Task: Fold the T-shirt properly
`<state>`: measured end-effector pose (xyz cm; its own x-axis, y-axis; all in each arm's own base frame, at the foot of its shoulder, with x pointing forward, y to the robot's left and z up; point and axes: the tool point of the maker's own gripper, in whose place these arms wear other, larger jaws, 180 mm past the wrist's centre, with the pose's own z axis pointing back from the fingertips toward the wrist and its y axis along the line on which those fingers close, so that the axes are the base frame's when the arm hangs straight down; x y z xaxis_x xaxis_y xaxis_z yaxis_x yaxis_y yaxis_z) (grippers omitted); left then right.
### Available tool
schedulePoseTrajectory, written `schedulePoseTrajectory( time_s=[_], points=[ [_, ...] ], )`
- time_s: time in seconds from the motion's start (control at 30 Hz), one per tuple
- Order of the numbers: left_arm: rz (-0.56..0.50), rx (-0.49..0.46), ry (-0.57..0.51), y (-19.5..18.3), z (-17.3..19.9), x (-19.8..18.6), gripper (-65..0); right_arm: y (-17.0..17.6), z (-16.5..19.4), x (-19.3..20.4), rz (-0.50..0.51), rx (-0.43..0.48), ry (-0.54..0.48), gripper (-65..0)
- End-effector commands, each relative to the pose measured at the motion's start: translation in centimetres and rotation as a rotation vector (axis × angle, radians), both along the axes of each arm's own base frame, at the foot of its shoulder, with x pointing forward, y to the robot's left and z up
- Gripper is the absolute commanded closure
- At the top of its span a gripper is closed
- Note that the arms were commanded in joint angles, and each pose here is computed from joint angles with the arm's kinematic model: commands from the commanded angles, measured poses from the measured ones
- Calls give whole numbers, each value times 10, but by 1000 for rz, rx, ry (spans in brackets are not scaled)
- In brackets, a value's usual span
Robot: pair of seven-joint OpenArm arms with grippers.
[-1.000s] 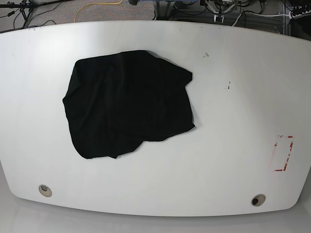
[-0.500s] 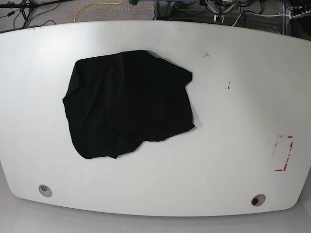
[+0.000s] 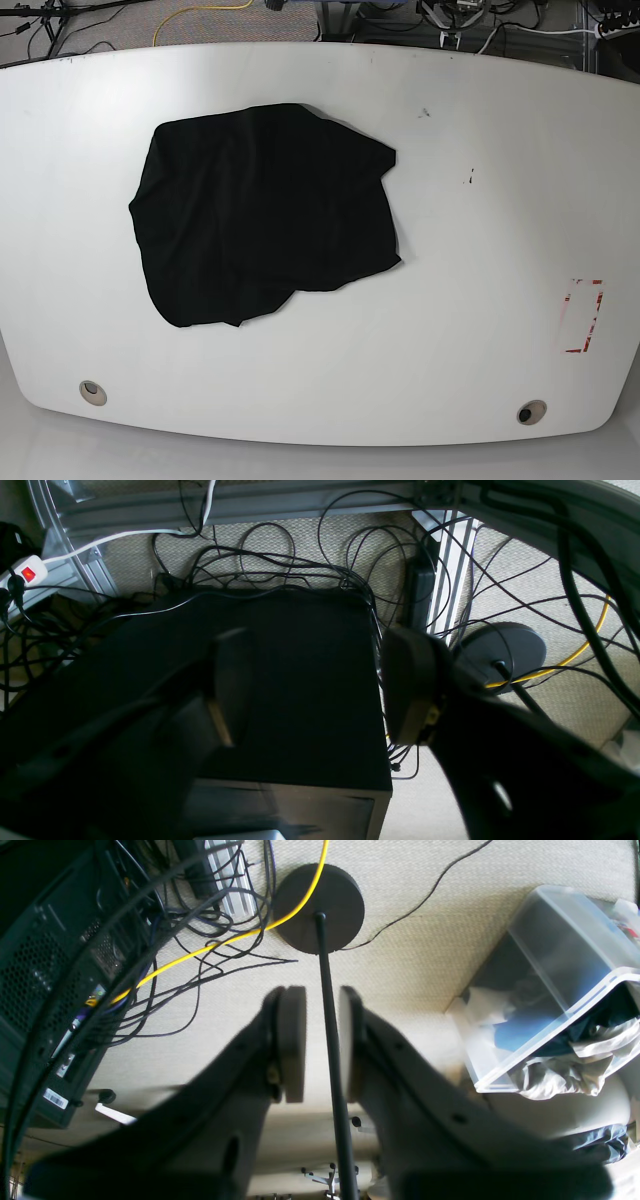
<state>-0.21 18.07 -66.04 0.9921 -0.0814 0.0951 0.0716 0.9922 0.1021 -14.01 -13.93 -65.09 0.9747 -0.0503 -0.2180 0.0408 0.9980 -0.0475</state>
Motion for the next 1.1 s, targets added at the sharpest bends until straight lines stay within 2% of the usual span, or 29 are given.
schedulePoseTrajectory(
  time_s=[0.0,0.17,0.37,0.9,1.07],
  points=[
    [1,8,4,5,1,-4,-394,-2,2,-9,1,-4,20,-103],
    [4,4,5,3,1,-7,-472,-3,2,-10,2,-5,21,-115],
    [3,-1,-14,1,1,-3,-517,-3,3,-11,0,-5,21,-114],
    [5,1,-22,3,1,-1,-491,-2,2,-7,8,-1,14,-111],
    [2,4,-28,4,1,2,-503,-1,2,-11,2,0,22,-107]
  ],
)
